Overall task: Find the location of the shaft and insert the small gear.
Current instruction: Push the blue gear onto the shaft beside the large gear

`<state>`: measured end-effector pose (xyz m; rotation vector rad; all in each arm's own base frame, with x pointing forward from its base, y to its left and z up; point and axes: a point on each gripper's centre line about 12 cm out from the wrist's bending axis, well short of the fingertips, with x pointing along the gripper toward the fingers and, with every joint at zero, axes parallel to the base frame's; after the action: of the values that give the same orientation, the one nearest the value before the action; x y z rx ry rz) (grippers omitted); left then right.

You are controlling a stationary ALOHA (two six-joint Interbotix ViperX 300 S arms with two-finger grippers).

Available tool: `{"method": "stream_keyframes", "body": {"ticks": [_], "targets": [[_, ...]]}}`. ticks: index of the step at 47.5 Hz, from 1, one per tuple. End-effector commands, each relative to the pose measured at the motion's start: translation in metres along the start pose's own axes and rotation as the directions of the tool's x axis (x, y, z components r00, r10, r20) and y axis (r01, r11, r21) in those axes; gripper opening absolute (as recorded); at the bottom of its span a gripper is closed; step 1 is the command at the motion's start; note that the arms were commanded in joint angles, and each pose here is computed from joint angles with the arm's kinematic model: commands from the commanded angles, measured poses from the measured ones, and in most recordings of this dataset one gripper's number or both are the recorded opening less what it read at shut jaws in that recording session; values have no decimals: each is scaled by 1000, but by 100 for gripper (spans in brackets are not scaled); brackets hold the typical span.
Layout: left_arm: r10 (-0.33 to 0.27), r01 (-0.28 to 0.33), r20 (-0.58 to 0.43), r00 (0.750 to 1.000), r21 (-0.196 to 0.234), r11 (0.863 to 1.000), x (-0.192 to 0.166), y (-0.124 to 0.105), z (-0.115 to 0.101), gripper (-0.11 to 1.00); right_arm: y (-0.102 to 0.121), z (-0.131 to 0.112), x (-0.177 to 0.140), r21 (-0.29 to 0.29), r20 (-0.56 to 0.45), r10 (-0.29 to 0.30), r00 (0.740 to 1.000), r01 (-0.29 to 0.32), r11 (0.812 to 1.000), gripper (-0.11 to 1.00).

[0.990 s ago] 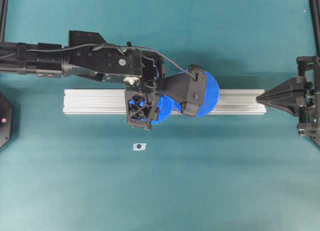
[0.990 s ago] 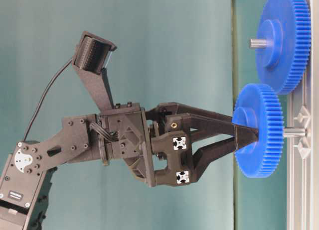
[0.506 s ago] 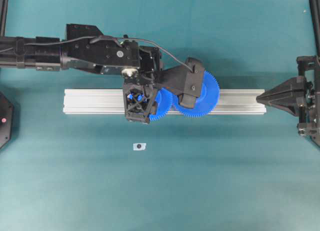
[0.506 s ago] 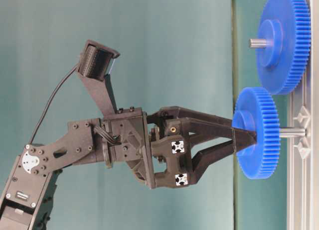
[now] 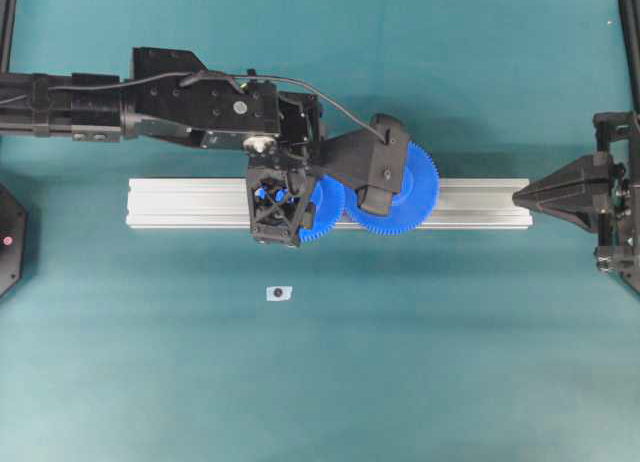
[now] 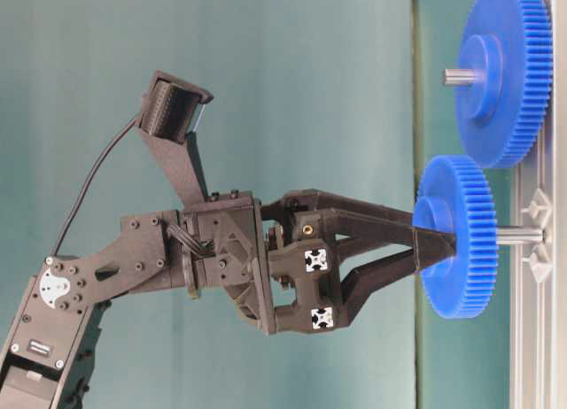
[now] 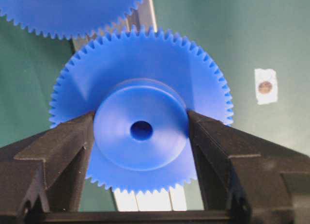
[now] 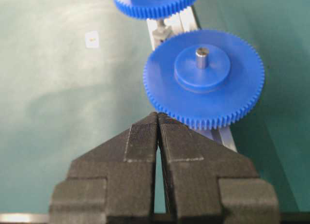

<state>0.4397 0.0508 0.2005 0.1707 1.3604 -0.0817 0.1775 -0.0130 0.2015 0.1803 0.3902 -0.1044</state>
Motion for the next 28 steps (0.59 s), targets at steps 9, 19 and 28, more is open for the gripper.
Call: {"method": "stream_keyframes", "body": {"ticks": [9,19,28], "targets": [[17,-17,2,1000,-38,999,-2,18,-5,64,0,4,1,10,11,-1,1000,1,1000,2],[18,-18,7,1000,-54,998,-4,18,-3,64,0,5,1,12,14,-1,1000,1,1000,2],[25,-23,37,999,-65,998,-14,18,4,66,0,5,1,12,14,-1,1000,1,1000,2]]}}
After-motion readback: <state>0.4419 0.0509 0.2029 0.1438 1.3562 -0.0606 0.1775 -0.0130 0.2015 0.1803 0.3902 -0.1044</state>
